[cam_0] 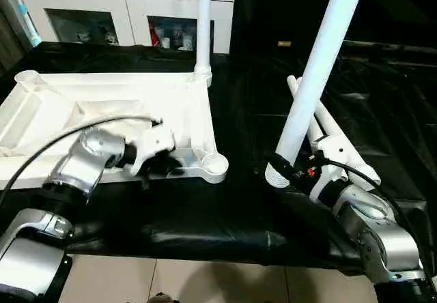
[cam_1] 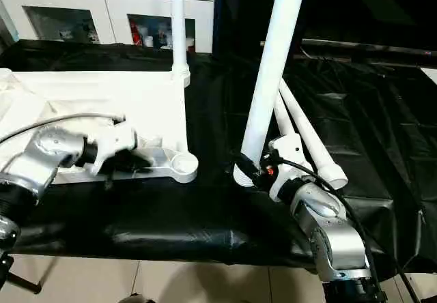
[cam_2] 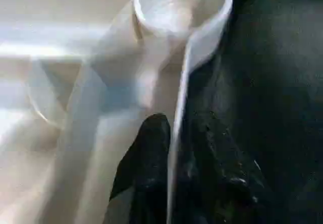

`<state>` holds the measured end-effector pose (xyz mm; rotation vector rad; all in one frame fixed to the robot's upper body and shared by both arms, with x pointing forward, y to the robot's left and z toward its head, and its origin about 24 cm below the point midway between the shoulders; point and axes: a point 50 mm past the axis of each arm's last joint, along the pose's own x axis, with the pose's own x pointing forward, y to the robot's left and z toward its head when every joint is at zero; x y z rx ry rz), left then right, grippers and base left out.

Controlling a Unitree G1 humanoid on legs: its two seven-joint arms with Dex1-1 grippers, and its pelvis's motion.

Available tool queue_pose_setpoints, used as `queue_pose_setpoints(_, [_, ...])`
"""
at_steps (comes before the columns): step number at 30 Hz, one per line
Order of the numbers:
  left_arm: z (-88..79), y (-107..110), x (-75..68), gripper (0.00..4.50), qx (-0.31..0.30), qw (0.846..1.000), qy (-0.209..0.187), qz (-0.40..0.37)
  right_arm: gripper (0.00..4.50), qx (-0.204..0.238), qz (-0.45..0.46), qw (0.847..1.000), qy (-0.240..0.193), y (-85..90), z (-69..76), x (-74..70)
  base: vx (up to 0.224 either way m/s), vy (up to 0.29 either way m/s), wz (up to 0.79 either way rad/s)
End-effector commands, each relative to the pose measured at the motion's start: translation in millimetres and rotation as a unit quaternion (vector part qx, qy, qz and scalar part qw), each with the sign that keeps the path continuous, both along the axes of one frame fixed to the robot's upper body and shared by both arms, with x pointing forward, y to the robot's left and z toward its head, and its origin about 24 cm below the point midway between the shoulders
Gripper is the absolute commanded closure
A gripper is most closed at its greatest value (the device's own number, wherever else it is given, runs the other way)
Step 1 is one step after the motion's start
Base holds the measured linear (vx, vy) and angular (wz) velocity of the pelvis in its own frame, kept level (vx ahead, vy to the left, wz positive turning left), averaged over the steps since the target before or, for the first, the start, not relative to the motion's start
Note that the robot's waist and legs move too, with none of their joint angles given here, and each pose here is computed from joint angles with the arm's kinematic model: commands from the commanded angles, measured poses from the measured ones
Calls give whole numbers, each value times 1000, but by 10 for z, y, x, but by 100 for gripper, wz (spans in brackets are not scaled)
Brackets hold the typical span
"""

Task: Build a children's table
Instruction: Insert table leg to table base

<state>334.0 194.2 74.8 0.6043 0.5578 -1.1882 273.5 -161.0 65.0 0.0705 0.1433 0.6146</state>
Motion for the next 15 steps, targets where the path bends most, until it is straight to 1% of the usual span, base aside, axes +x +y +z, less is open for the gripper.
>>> queue_pose_setpoints(1, [-23,22,-21,324,3,1000,19,-1,259,-1,-2,1000,-3,-15,4,2,0,0,0])
queue_pose_setpoints(4, [-24,33,-26,324,6,1000,28,-4,259,-1,-2,1000,-3,-10,5,4,0,0,0])
queue_pose_setpoints(6, [-45,50,-4,324,23,1000,14,-1,259,-2,-2,1000,-4,-8,7,5,0,0,0])
queue_pose_setpoints(8, [-51,57,5,324,28,1000,10,1,259,-2,-2,1000,-4,-9,10,6,0,0,0])
queue_pose_setpoints(12, [-46,56,21,324,22,1000,9,6,259,-2,-3,1000,-5,-18,14,6,0,0,0])
queue_pose_setpoints(14, [-39,54,24,352,18,1000,9,6,259,-2,-4,1000,-5,-19,14,5,0,0,0])
queue_pose_setpoints(15, [-14,42,33,361,1,1000,9,8,259,-2,-4,1000,-5,-19,12,2,0,0,0])
